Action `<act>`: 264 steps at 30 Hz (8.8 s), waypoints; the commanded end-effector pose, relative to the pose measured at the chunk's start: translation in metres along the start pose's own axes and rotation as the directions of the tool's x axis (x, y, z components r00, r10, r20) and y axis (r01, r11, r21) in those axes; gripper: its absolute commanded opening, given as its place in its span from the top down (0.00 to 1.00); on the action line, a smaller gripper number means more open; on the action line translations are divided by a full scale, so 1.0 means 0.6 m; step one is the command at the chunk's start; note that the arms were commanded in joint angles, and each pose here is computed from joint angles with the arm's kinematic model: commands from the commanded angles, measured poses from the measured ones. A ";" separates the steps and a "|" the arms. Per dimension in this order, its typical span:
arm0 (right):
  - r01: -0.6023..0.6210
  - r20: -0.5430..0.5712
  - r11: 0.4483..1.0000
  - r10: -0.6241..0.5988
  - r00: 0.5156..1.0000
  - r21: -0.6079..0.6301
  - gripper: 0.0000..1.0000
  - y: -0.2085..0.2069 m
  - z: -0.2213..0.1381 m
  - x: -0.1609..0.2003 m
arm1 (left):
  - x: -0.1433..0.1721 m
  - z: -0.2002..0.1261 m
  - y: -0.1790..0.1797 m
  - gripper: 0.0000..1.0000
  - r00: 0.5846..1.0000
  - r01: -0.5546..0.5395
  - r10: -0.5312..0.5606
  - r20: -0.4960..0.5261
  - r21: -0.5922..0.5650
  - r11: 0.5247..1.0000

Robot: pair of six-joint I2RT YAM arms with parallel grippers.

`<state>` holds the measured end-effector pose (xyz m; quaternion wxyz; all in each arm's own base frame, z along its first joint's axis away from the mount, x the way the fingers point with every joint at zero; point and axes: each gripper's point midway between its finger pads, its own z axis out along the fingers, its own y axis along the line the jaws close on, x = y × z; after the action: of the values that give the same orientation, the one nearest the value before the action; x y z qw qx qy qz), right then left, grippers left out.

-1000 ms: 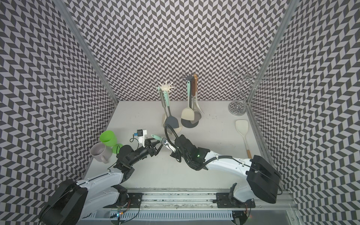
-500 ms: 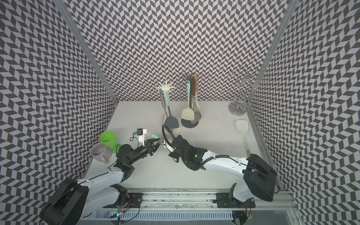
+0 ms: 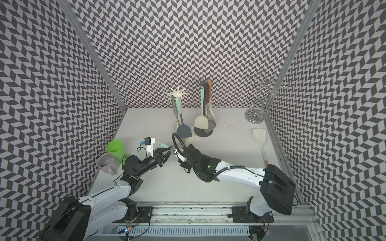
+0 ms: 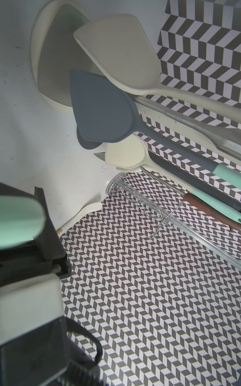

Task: Take the spatula off the kitchen utensil rack
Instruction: Place the spatula at the center of the board, then take off the spatula from the rack.

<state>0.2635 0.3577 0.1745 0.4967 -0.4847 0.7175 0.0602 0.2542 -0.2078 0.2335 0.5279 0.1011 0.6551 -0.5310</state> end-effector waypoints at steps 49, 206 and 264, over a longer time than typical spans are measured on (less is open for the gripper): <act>-0.602 -0.469 -0.716 0.692 -0.549 -0.354 0.29 0.031 -0.153 -0.043 | -0.015 -0.033 -0.093 1.00 0.922 -0.326 0.339 0.184 -0.100 0.940; -0.587 -0.240 0.430 0.895 0.376 0.686 0.39 -0.450 -0.201 0.522 | -0.002 -0.014 0.003 0.01 0.991 -0.085 0.102 0.083 -0.185 0.979; -0.780 0.361 0.479 0.866 0.345 -0.403 0.02 -0.207 -0.239 0.166 | 0.009 0.010 0.037 0.01 0.986 -0.159 0.167 0.007 -0.276 0.948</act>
<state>0.2707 0.1369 0.2154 0.5045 0.0037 0.7111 0.4896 0.2671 -0.2012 0.2010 0.5764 0.0662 0.7177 -0.3851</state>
